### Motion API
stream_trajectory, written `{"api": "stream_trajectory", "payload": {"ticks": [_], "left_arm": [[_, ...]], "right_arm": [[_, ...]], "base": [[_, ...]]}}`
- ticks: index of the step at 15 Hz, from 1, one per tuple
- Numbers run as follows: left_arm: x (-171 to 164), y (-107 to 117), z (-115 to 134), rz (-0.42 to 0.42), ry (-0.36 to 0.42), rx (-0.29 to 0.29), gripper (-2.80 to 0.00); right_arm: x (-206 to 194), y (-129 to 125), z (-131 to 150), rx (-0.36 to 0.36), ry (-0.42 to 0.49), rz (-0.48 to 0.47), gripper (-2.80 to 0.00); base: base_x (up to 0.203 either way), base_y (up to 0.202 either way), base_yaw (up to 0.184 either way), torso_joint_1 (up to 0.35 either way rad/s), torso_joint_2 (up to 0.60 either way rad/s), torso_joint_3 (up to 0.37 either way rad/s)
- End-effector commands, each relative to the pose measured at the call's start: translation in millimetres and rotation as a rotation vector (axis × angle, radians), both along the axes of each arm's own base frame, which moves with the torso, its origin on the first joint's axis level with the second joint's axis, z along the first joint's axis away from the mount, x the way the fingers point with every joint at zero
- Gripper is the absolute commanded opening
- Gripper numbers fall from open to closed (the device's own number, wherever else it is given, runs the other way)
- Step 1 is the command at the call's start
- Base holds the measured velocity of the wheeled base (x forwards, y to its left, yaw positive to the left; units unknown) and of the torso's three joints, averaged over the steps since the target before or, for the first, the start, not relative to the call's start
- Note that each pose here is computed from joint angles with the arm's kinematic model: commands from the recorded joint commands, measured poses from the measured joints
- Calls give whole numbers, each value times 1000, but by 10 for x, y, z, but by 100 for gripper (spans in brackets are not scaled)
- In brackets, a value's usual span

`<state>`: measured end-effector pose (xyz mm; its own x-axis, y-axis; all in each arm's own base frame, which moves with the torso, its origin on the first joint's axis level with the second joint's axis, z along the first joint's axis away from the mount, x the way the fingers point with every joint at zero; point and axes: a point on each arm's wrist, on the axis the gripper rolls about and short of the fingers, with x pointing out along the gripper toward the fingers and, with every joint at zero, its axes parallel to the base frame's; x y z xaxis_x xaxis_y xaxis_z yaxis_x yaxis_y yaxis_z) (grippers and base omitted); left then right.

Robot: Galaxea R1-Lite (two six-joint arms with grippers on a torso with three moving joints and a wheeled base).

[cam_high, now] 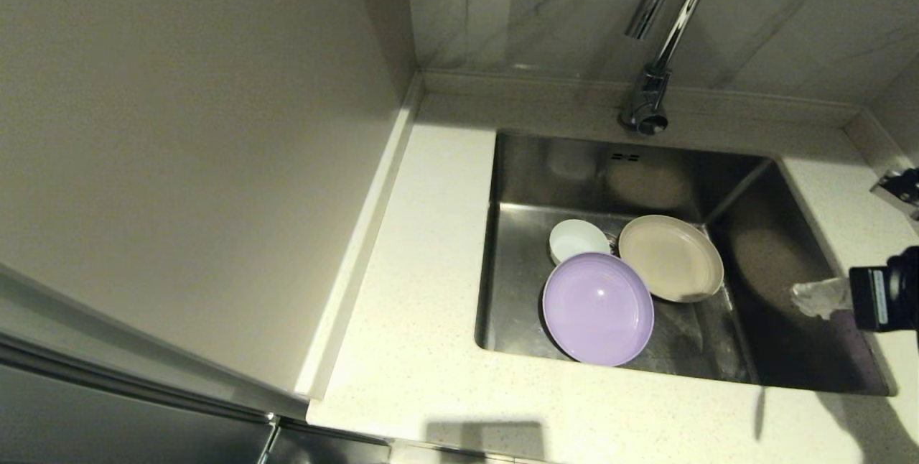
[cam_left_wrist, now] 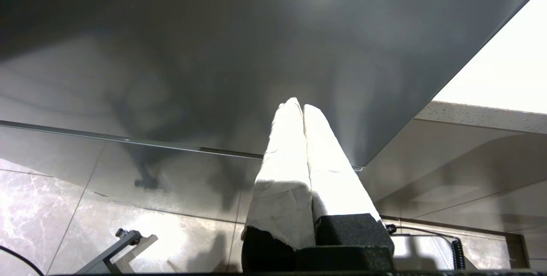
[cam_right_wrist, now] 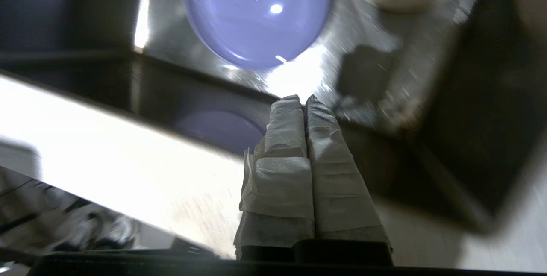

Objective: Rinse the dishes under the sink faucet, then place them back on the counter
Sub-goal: Put a bowl back to the table from the sink

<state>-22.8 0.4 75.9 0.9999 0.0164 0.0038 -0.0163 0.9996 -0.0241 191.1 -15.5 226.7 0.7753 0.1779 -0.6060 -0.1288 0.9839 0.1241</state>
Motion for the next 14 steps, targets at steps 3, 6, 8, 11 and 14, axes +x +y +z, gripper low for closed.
{"api": "stream_trajectory", "payload": {"ticks": [3, 6, 8, 11, 14], "left_arm": [[-1, 0, 0, 0, -2, -1, -280], [-1, 0, 0, 0, -2, -1, -280], [-1, 0, 0, 0, -2, -1, -280], [-1, 0, 0, 0, -2, -1, -280], [-1, 0, 0, 0, -2, -1, -280]], "right_arm": [[-811, 69, -74, -44, -187, -40, -280], [-1218, 133, -240, -63, -362, -26, -280], [-1458, 170, -387, -68, -471, -2, -280], [-1723, 193, -697, -80, -555, 16, -280], [-1841, 201, -886, -103, -591, 40, -280]], "base": [[0, 0, 0, 0, 0, 0], [0, 0, 0, 0, 0, 0], [0, 0, 0, 0, 0, 0], [0, 0, 0, 0, 0, 0], [0, 0, 0, 0, 0, 0]]}}
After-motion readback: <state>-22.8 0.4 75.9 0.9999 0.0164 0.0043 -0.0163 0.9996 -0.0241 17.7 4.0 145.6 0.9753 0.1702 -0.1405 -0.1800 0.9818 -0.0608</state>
